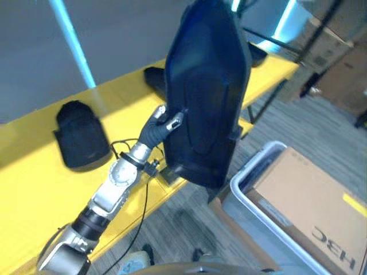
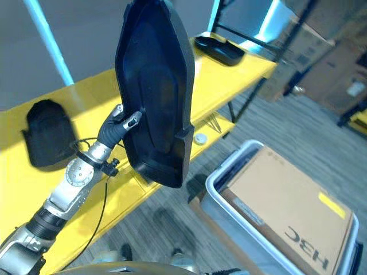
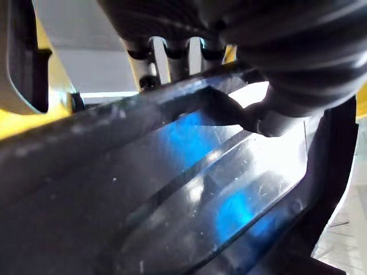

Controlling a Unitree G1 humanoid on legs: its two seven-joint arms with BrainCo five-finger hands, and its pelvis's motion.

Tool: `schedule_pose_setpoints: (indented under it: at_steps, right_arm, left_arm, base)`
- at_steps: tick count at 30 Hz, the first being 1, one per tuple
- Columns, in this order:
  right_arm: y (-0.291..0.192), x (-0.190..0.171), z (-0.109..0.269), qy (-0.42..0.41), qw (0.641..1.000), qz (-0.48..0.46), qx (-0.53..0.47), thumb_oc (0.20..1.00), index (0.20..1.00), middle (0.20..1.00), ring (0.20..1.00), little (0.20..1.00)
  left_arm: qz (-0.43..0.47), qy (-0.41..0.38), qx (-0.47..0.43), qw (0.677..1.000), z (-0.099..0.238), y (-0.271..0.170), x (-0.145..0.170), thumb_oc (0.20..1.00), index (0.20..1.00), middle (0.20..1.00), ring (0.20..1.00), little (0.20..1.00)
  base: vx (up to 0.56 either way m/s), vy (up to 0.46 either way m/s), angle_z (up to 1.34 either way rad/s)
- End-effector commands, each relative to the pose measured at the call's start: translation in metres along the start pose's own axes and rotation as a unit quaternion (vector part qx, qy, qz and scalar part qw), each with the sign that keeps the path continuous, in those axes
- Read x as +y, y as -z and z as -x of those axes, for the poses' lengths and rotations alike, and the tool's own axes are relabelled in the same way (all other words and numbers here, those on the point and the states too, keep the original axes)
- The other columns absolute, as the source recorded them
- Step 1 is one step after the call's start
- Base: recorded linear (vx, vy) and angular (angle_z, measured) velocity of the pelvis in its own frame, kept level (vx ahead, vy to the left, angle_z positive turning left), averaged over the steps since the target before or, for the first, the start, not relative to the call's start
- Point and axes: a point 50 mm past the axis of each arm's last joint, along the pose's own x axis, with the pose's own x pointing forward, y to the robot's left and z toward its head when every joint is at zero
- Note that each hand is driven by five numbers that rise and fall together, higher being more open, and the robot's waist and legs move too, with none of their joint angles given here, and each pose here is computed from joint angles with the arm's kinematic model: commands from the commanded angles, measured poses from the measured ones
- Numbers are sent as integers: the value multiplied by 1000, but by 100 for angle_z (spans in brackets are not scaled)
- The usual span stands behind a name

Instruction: Move parts from the plastic box to the shelf.

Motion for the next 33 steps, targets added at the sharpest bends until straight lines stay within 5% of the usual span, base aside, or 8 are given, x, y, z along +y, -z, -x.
schedule_pose_setpoints:
  at_steps: [1,10,13,23,33]
  right_arm:
    - [-8,3,0,0,1000,-17,-13,1000,1000,1000,1000,1000]
    - [-33,15,1,84,994,29,-66,1000,1000,1000,1000,1000]
    - [-29,20,0,46,997,-41,-50,1000,1000,1000,1000,1000]
    - [-15,23,-2,-1,999,37,-7,1000,1000,1000,1000,1000]
    - [25,-6,0,43,993,70,82,1000,1000,1000,1000,1000]
  left_arm:
    - [6,51,-150,987,-11,-48,-14,200,200,200,200,200]
    - [3,93,-218,972,-8,-73,-22,200,200,200,200,200]
    - [8,118,-240,964,-9,-81,-29,200,200,200,200,200]
    - [26,78,-202,976,-19,-79,-24,200,200,200,200,200]
    - [-56,47,-190,979,-5,-71,-12,200,200,200,200,200]
  base:
    - [-64,182,59]
    - [-76,114,-3]
    - [-153,-37,20]
    - [-67,-153,64]
    - [-60,112,69]
